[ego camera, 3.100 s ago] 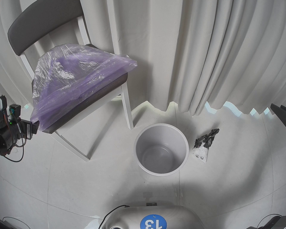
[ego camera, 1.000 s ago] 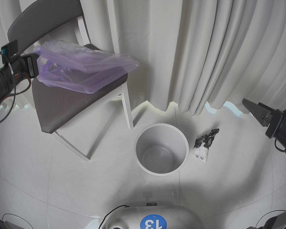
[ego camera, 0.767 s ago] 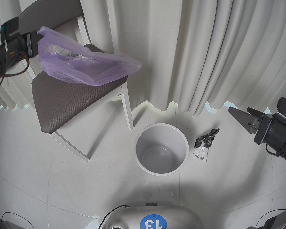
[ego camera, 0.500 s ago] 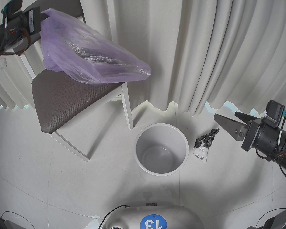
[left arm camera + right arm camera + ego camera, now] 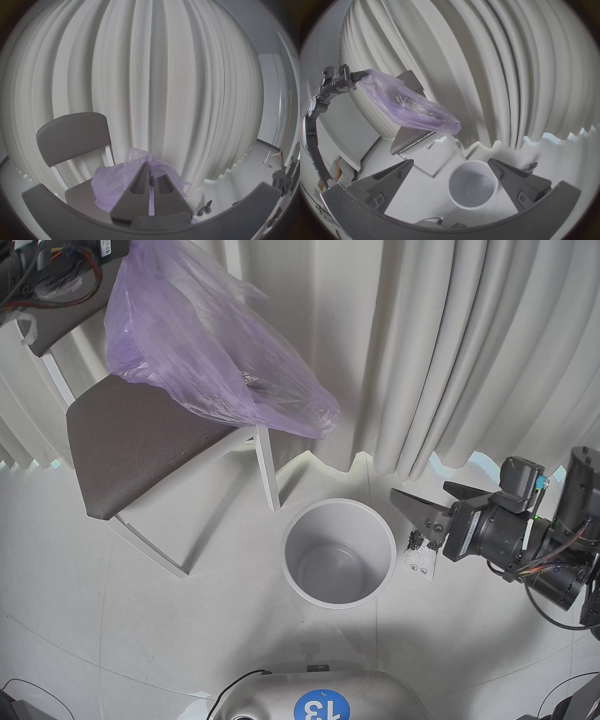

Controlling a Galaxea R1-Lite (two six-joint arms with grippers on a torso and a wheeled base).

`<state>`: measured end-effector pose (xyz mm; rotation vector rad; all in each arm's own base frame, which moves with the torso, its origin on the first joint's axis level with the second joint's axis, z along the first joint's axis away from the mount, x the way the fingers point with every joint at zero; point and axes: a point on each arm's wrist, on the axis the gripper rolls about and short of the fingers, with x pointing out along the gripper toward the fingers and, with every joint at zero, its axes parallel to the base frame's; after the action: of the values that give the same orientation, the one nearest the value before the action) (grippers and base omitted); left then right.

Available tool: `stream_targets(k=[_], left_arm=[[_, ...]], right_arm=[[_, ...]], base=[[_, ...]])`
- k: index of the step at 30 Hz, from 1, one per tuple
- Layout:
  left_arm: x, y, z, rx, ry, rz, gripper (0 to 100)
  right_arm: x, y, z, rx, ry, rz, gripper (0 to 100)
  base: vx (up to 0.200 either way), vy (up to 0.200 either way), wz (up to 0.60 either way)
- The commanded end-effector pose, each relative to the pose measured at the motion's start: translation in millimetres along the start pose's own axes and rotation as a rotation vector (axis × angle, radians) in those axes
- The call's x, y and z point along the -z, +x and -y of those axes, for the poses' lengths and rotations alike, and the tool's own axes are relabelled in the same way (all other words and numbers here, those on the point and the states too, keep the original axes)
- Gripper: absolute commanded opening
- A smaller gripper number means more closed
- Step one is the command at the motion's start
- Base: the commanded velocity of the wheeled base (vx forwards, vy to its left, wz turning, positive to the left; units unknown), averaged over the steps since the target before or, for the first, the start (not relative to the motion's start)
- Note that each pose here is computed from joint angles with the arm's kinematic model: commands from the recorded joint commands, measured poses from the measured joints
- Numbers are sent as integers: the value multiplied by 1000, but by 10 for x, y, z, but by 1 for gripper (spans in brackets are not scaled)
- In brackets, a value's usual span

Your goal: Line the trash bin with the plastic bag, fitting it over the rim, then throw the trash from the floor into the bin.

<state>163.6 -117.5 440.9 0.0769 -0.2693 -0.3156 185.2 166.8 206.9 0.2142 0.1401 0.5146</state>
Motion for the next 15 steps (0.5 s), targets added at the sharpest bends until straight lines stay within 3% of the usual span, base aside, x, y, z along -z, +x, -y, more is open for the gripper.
stream_targets(k=[1, 15], left_arm=[[-48, -13, 97, 34, -17, 13, 0], [-131, -166, 126, 79, -43, 39, 0]], right_arm=[[249, 351, -52, 7, 0, -48, 100], [326, 795, -42, 69, 89, 1, 100]], base=[[0, 0, 0], [0, 0, 0]])
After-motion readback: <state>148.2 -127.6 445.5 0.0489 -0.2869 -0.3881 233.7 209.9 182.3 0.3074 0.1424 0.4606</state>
